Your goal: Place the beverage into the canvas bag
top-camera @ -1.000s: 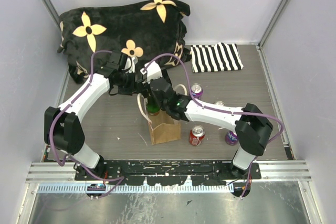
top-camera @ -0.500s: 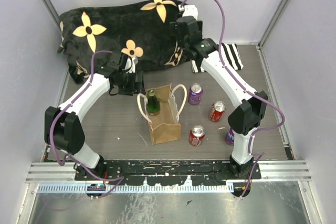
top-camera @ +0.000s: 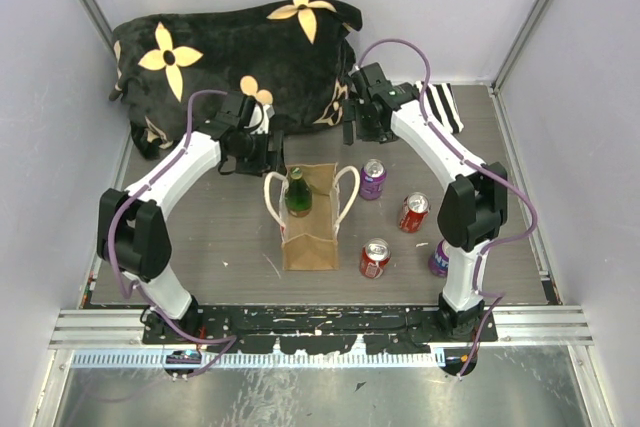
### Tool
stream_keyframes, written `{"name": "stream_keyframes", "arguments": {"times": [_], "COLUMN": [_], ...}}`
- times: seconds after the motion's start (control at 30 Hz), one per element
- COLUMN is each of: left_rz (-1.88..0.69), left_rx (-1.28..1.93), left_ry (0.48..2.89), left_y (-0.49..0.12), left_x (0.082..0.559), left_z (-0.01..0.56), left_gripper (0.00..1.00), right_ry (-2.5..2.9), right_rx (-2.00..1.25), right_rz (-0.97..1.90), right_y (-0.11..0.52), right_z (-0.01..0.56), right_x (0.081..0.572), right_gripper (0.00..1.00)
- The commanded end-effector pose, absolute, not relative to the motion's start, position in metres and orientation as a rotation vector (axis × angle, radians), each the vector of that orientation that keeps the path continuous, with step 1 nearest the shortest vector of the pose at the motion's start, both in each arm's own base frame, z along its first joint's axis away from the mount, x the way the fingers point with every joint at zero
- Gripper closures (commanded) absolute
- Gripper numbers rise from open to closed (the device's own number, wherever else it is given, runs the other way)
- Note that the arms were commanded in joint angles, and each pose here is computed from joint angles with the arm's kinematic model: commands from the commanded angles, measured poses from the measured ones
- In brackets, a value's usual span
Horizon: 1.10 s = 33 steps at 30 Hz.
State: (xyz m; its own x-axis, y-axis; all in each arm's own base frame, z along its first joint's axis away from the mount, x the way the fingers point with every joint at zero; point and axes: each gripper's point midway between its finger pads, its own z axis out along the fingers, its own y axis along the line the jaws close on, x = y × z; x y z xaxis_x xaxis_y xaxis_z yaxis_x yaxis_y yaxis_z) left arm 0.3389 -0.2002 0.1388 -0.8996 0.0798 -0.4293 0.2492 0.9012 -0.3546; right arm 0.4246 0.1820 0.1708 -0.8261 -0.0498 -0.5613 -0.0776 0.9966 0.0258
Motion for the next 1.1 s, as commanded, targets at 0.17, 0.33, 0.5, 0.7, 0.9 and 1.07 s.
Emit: {"name": "stream_keyframes", "arguments": {"times": [0.17,0.33,0.5,0.7,0.9,1.07], "left_rz": [-0.599,-0.593,-0.592,-0.592,-0.594,-0.597], "left_rx": [0.283,0.279,0.280,0.285,0.285,0.288], "left_ry": [2.605,2.610,2.612,2.608,2.614,2.613], "left_y": [-0.211,-0.207,-0.204,-0.203,-0.203,-0.203], "left_x": [0.346,0.339,0.333,0.331,0.329,0.328], "left_z": [0.146,0.143,0.142,0.144,0.143,0.143], "left_gripper": [0.23,0.22,0.23,0.22,0.22,0.22], "right_ry": [2.623,2.629,2.665,2.706,2.722,2.728], "right_rx": [-0.092,-0.085,-0.082,-0.063,-0.055,-0.049], "right_rz": [0.138,0.097,0.055,0.047,0.042,0.038], "right_y": [0.187,0.180,0.174,0.169,0.166,0.165], "right_z": [0.165,0.162,0.150,0.138,0.135,0.134], "right_x": [0.395,0.391,0.385,0.372,0.364,0.361], "right_gripper": [0.17,0.17,0.17,0.18,0.19,0.21]}}
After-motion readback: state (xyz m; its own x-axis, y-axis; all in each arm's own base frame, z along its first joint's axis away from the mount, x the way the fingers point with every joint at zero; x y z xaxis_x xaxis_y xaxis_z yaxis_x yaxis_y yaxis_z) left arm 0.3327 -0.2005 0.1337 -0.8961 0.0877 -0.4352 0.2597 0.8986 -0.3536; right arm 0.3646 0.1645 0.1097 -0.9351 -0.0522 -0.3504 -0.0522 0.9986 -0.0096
